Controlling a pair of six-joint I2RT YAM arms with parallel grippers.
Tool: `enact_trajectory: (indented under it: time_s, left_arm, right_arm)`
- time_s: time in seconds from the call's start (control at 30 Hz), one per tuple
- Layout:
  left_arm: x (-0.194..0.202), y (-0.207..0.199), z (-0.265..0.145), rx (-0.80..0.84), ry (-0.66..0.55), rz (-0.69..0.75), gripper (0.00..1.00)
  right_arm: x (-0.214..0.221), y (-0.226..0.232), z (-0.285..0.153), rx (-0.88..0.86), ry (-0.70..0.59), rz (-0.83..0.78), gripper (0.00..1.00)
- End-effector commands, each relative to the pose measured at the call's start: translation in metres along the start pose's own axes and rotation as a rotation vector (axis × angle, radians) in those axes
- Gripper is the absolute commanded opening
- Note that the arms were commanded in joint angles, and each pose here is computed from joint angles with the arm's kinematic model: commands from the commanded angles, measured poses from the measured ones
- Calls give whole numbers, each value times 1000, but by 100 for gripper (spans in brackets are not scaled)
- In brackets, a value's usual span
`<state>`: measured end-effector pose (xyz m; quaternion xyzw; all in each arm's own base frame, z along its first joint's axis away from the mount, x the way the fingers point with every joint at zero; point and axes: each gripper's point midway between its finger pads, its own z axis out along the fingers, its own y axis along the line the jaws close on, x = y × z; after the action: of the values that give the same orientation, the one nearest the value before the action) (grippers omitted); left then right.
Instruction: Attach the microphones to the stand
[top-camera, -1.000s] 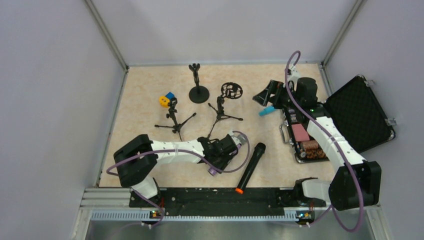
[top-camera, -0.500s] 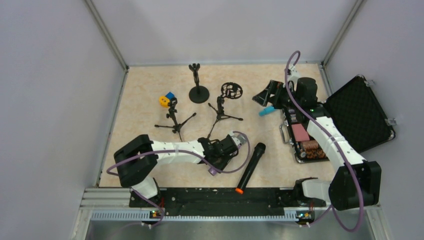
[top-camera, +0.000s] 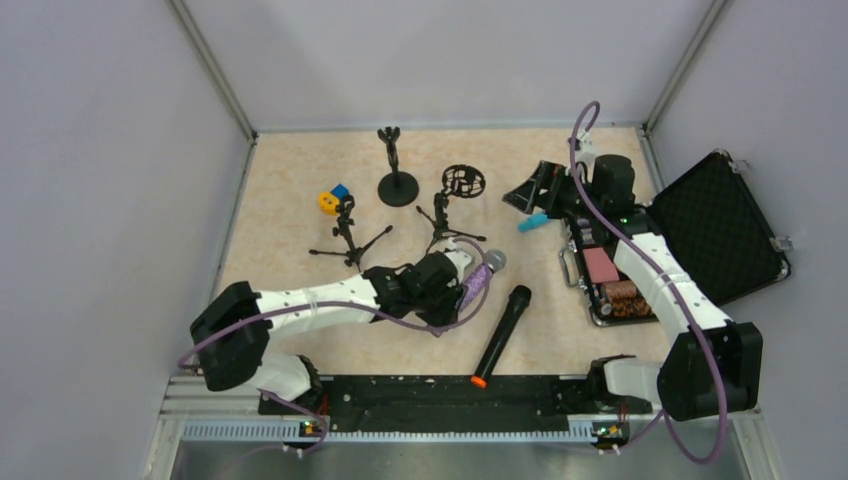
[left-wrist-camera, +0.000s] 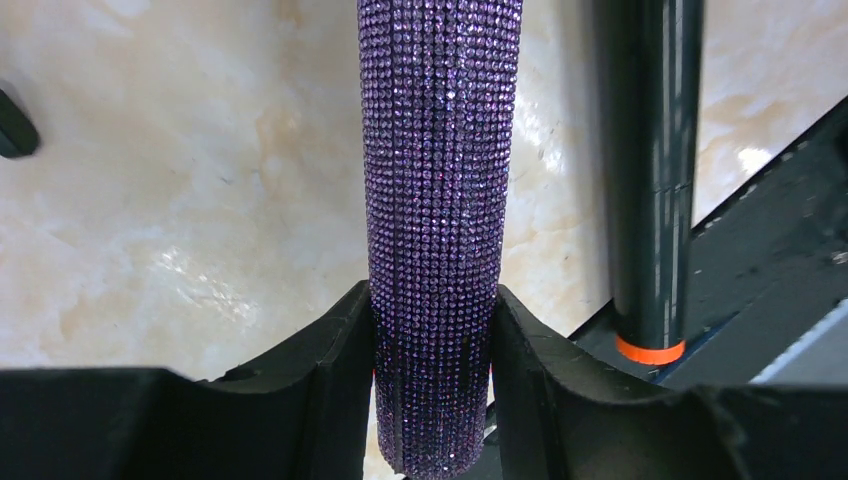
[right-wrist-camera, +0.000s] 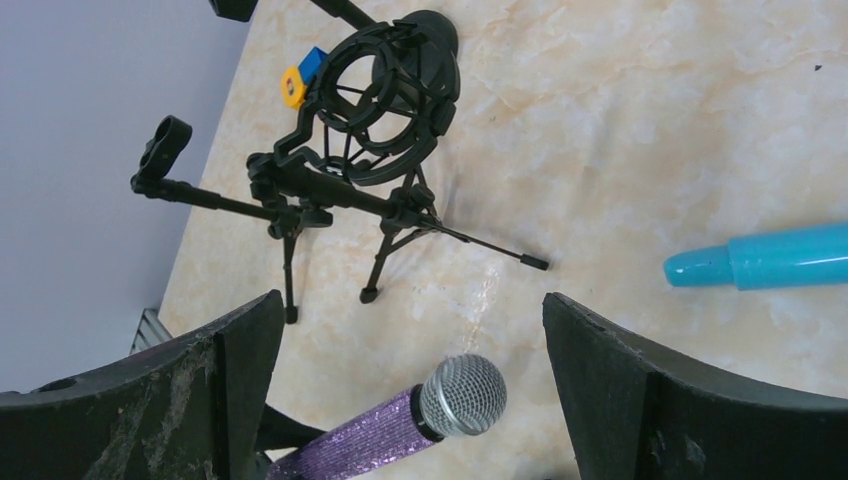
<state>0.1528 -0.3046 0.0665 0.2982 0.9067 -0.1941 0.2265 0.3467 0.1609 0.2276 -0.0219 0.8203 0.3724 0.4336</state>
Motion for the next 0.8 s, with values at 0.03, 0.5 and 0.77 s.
enact_trajectory:
  time_s: [0.03,0.5,0.77]
  left_arm:
    - [-52,-14,-22,168,-196,-67,0]
    - [-141,-15,-100,376,-587,-94,0]
    - [-171,-1,-154,417,-835,-134,0]
  right_arm:
    - [-26,27,-10,-83,-56,-25,99]
    - [-33,80,-40,-283,-88,-27,99]
    - [-30,115,-51,-465,-118,2,99]
